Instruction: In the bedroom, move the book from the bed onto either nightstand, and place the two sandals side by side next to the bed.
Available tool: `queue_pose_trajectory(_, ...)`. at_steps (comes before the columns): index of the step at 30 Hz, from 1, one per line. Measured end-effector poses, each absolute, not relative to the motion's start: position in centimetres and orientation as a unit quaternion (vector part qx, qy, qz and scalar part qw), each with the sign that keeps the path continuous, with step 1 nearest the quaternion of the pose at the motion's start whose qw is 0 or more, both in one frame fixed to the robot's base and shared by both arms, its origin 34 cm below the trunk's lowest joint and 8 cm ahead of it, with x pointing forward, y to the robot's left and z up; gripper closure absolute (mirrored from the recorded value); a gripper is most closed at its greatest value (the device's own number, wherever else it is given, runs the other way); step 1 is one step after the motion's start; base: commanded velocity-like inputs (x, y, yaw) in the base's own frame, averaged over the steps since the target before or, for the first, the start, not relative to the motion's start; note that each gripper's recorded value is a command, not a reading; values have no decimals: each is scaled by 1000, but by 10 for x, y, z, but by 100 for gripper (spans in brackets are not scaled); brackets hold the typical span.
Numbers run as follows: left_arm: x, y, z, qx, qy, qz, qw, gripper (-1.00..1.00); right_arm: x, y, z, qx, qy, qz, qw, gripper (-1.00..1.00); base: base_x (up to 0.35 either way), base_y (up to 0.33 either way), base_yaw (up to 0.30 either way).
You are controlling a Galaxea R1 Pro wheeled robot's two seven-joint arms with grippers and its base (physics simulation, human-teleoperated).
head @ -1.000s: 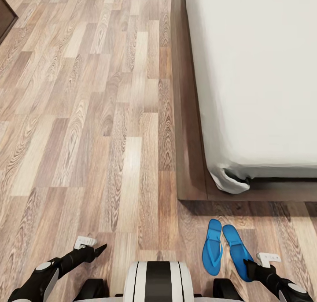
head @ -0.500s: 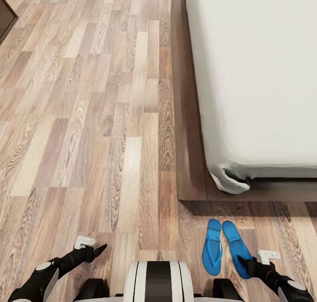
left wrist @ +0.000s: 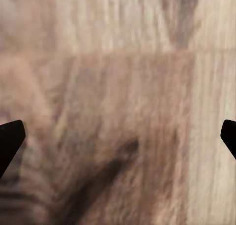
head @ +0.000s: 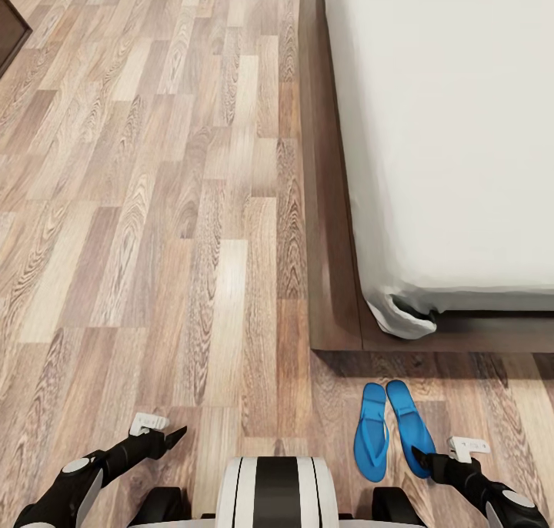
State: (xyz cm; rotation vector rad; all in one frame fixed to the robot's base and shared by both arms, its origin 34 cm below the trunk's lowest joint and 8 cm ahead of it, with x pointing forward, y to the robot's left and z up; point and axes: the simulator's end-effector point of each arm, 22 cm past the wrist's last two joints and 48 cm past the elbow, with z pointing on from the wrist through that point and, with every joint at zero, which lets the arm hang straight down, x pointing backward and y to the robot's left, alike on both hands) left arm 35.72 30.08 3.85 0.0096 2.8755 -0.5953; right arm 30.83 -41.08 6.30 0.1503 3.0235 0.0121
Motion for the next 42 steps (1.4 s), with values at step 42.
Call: queue_pose_trajectory(42, 357, 301, 39, 4, 974, -202, 102, -100, 309, -411, 63, 49, 997, 4, 58, -100, -101, 0, 0)
